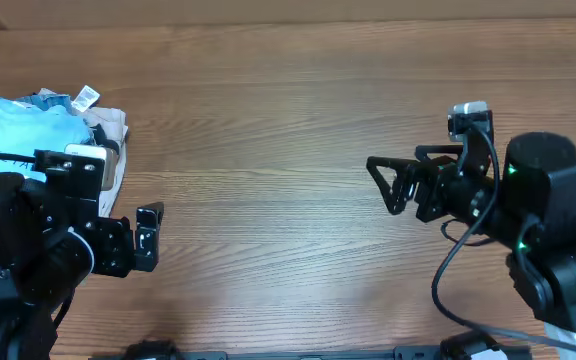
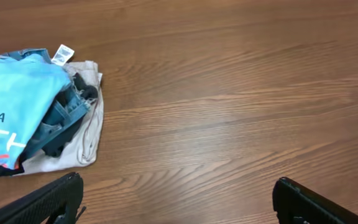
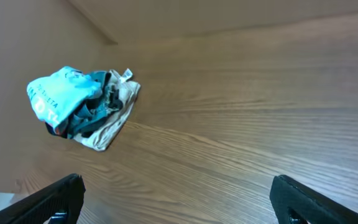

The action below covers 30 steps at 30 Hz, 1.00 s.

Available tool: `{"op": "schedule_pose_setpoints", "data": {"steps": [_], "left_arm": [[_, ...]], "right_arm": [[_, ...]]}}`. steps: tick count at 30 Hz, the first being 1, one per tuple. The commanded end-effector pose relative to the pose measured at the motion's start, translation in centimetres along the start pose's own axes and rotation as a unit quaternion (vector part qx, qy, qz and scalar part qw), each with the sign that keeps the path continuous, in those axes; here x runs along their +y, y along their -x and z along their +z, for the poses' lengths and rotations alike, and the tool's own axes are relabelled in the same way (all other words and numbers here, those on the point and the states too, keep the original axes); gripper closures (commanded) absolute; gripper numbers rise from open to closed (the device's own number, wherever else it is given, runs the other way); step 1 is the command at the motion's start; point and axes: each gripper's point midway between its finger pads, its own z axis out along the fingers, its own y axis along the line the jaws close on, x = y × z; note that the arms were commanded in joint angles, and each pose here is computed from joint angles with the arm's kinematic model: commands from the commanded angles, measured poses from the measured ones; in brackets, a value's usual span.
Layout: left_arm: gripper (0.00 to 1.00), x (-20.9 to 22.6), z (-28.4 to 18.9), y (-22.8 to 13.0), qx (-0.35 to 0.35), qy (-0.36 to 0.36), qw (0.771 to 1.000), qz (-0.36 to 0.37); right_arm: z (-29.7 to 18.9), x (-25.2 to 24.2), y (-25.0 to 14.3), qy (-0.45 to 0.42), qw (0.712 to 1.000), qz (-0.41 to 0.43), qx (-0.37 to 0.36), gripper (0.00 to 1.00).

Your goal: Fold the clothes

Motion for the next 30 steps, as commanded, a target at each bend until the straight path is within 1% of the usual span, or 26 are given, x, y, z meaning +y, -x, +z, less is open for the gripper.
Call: {"op": "schedule_pose_setpoints", "data": {"steps": [1,2,4,6,8,11,15,16,17,19,23,30], "left_arm": [[0.0,0.0,-0.2,0.2,-0.006,0.004,1.0,-0.004],[0.0,0.0,-0.2,0.2,-0.006,0.004,1.0,-0.004],[0.0,0.0,-0.2,0.2,-0.006,0.004,1.0,-0.004],[0.0,0.0,-0.2,0.2,-0.006,0.004,1.0,-0.004],[0.0,0.0,-0.2,0.2,-0.006,0.004,1.0,-0.004],[0.0,0.0,-0.2,0.2,-0.006,0.004,1.0,-0.004],[0.0,0.0,-0.2,0.2,-0.006,0.004,1.0,-0.003],[0.0,0.0,-0.2,0.2,-0.006,0.004,1.0,-0.004],[0.0,0.0,-0.2,0.2,-0.006,0.004,1.0,-0.004],[0.0,0.0,-0.2,0.2,-0.006,0.004,1.0,-0.004],[0.0,0.0,-0.2,0.2,-0.006,0.004,1.0,-0.004],[0.0,0.0,-0.2,0.2,-0.005,0.003,1.0,-0.004]], "right_arm": [[-0.1,0.2,-0.9,-0.001,1.0,-0.004,0.015,0.0],[-0.9,-0.3,-0.8,-0.022,1.0,-0.007,0.001,0.0],[-3.1,-1.5,0.0,-0.066,0.996,-0.015,-0.053,0.0],[-5.1,-2.7,-0.1,-0.094,0.99,-0.017,-0.103,0.0],[-6.5,-4.3,-1.6,-0.117,0.983,-0.012,-0.139,0.0],[-7.0,-6.5,-4.3,-0.139,0.975,-0.007,-0.175,0.0],[-5.3,-9.5,-9.7,-0.153,0.974,0.002,-0.168,0.0],[-4.5,-10.3,-10.9,-0.155,0.975,0.005,-0.16,0.0],[-3.1,-11.6,-13.1,-0.161,0.977,0.012,-0.142,0.0],[-1.8,-13.0,-15.2,-0.166,0.978,0.02,-0.127,0.0],[-0.2,-14.6,-16.7,-0.159,0.974,0.016,-0.157,0.0],[1.2,-16.1,-18.8,-0.171,0.976,0.029,-0.128,0.0]]}}
